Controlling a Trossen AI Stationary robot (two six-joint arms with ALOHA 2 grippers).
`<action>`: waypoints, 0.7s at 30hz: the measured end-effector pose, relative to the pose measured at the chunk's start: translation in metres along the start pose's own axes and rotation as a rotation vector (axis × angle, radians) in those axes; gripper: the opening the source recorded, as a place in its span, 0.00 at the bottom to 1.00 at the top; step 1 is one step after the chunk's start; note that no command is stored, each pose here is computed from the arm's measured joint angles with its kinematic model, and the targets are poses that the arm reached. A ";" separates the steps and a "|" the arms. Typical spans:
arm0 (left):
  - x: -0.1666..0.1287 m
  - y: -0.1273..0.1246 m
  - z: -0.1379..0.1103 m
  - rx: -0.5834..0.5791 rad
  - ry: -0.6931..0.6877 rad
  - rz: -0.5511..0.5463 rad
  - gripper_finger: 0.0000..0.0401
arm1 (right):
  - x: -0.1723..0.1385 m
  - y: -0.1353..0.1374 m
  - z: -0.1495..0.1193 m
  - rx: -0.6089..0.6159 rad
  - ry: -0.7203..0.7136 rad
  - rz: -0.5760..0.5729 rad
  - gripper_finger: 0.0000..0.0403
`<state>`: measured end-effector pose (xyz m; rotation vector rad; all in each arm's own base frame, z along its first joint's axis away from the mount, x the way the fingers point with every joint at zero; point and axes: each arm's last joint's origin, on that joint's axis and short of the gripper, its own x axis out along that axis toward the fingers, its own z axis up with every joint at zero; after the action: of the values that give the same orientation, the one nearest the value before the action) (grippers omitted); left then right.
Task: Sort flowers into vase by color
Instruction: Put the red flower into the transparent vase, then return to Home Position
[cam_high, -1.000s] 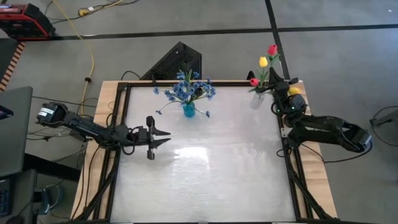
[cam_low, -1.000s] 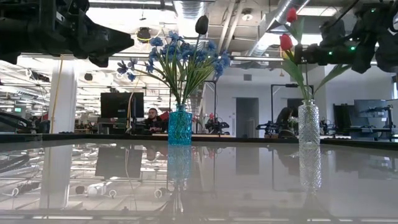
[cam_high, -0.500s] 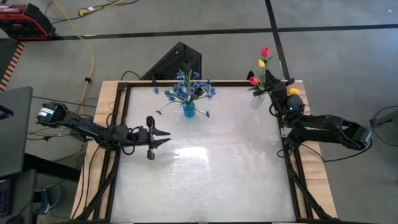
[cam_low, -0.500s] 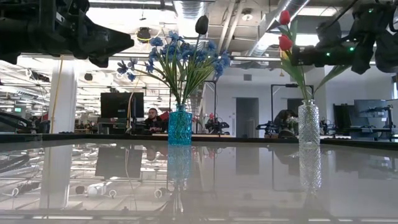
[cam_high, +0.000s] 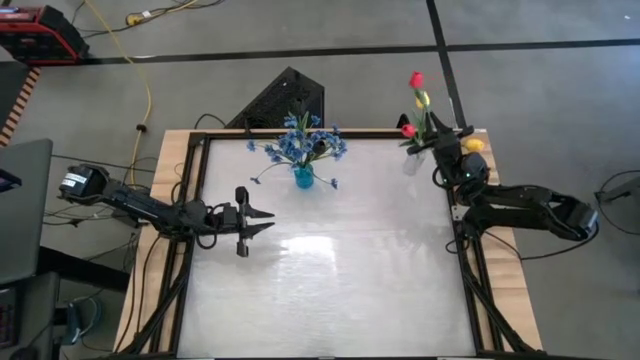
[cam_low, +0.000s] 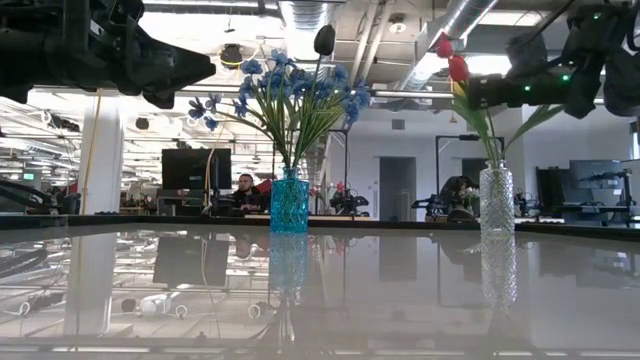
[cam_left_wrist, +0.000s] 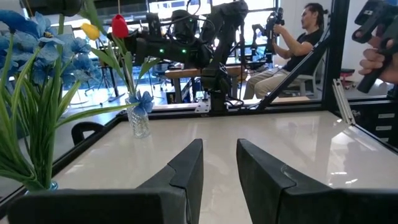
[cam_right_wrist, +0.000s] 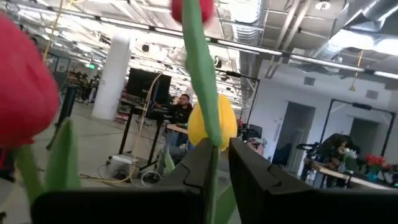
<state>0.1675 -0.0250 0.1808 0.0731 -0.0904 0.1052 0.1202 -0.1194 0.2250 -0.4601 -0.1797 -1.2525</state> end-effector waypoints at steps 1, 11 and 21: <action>0.000 0.000 0.000 0.000 0.000 0.000 0.22 | 0.000 0.001 0.000 -0.013 0.003 -0.005 0.21; 0.000 0.000 0.000 0.014 0.001 0.002 0.22 | -0.008 0.004 0.007 -0.058 0.045 -0.039 0.34; 0.000 0.000 0.000 0.014 0.001 0.003 0.22 | -0.021 0.010 0.031 0.062 0.031 0.094 0.40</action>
<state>0.1675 -0.0249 0.1808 0.0864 -0.0888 0.1090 0.1262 -0.0855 0.2421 -0.3910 -0.1682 -1.1579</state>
